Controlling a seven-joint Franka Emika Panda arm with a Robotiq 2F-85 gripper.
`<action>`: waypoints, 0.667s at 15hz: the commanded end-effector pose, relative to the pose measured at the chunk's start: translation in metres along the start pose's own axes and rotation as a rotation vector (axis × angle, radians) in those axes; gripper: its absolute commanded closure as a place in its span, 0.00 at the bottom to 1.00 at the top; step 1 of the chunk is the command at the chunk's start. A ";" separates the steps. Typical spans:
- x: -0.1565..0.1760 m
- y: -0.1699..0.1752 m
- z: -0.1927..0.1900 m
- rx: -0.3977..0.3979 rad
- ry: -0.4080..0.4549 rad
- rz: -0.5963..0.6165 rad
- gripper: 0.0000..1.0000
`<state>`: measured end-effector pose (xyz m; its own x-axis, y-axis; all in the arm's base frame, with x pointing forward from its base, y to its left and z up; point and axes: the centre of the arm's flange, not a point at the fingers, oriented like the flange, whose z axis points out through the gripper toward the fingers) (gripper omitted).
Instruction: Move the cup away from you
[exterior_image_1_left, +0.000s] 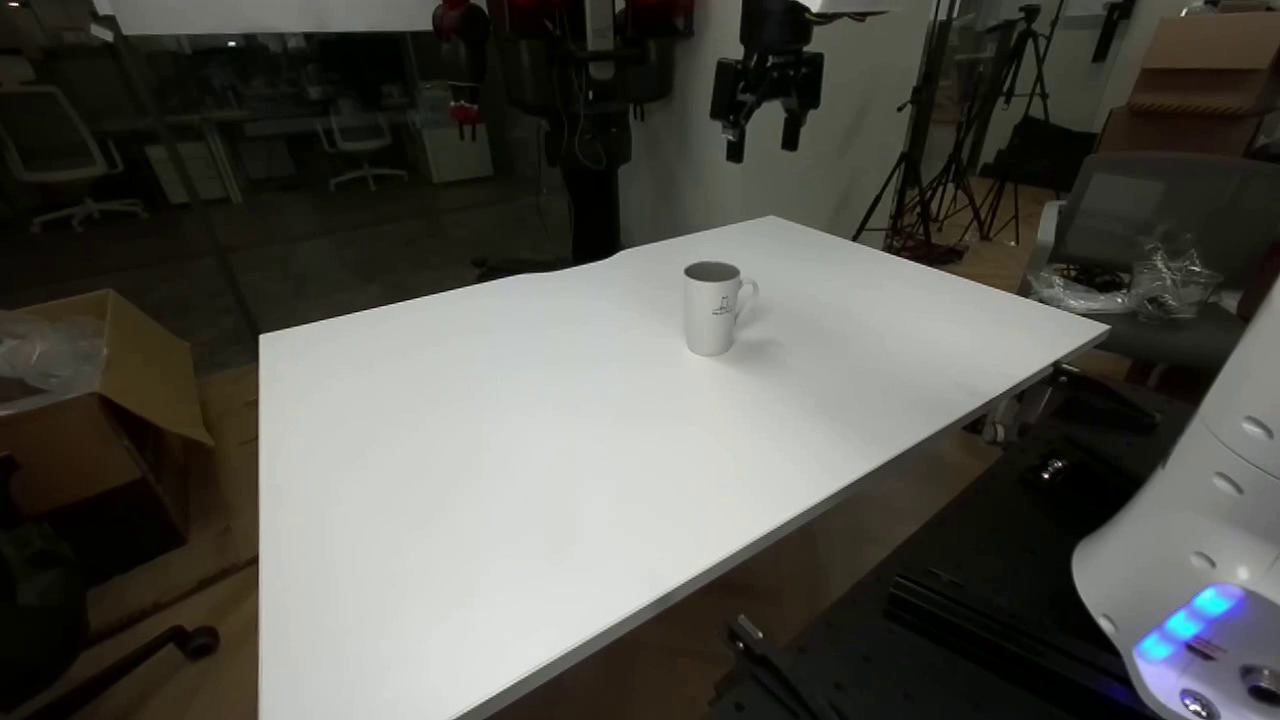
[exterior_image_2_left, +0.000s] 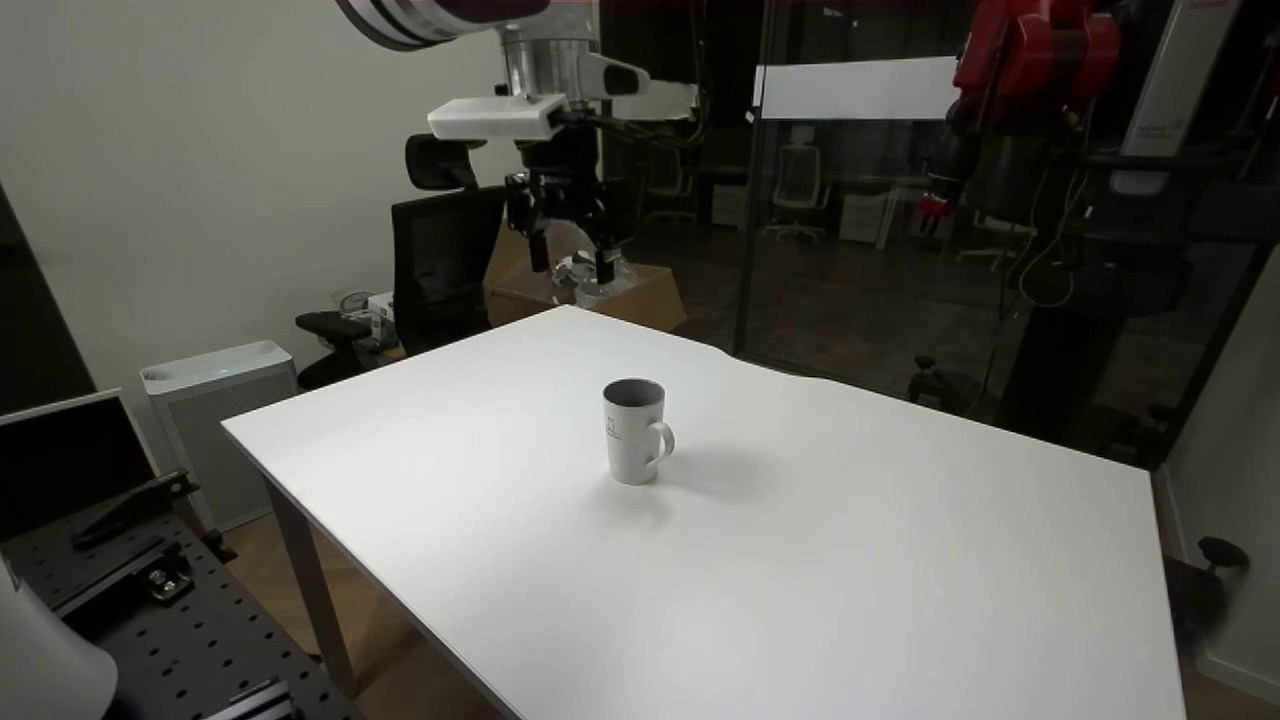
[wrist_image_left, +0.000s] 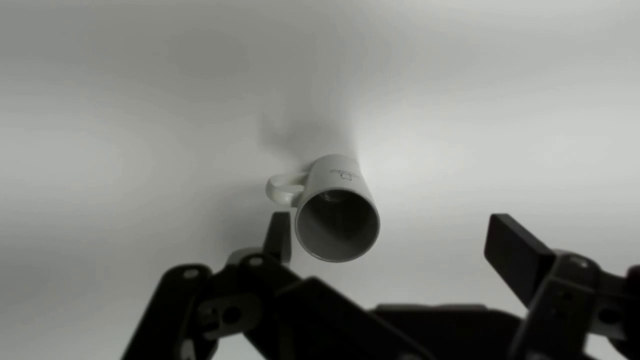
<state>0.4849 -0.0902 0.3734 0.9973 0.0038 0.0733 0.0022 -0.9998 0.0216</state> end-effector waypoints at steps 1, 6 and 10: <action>0.042 0.016 0.018 -0.010 -0.077 -0.173 0.00; 0.037 0.012 0.040 0.009 -0.093 -0.256 0.00; 0.057 0.010 0.055 0.003 -0.096 -0.317 0.00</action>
<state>0.5311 -0.1031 0.3282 0.9605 0.2757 -0.0377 0.2764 -0.9609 0.0158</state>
